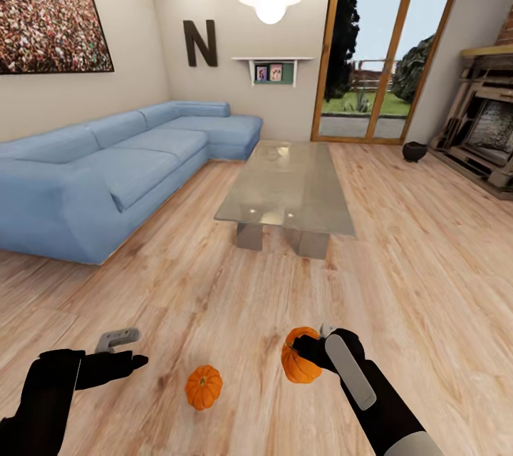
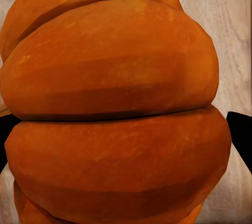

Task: Place each of the two pumpkins and all three candles from the living room inside a cabinet in the living room (use any cabinet), then make sure every cabinet is closed, and position the cauldron so it is next to a table in the living room.

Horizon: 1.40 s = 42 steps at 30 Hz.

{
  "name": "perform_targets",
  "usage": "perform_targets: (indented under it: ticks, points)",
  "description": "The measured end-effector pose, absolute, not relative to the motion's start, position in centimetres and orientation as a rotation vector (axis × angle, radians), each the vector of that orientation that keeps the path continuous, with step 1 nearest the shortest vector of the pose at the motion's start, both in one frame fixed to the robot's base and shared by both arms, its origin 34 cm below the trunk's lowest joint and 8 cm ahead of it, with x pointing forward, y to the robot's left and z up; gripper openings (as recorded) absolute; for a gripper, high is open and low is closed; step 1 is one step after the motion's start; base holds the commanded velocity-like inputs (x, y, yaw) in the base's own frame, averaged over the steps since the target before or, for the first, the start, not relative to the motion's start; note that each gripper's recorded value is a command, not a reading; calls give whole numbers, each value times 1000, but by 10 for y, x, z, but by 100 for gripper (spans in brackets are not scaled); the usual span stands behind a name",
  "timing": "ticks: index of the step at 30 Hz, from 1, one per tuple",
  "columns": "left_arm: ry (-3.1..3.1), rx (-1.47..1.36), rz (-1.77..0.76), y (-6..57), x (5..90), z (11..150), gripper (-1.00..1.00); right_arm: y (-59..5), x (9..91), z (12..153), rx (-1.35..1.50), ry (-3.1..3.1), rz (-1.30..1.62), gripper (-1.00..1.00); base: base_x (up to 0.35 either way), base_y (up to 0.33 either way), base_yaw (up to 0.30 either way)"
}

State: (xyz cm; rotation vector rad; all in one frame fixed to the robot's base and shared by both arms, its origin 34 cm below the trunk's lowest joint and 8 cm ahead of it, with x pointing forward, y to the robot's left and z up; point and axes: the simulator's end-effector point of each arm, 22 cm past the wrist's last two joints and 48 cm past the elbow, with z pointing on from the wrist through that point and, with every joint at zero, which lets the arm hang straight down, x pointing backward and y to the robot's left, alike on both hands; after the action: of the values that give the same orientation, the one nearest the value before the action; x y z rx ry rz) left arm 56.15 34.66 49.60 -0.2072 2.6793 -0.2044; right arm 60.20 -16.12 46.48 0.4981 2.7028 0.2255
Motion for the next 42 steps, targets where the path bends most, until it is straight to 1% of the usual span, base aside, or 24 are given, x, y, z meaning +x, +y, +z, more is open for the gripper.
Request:
perform_targets:
  ticks: [8,16,24,35,42]
  points:
    - [2687,-207,-204,346,561,493,100,-162,601,461,502,2709,218,-100,-39,31,-221]
    - [2688,-207,-204,346,560,492,100,-169,602,460,565,2702,221,-100,-33,12,-44]
    - [2696,-208,-205,345,560,488,100,-170,600,455,572,2710,218,-100,167,104,-157]
    - [2699,-208,-202,346,559,487,100,-168,600,454,571,2713,226,-100,130,17,-21]
    - [2699,-208,-200,347,559,487,100,-167,600,454,571,2712,230,-100,23,-64,0]
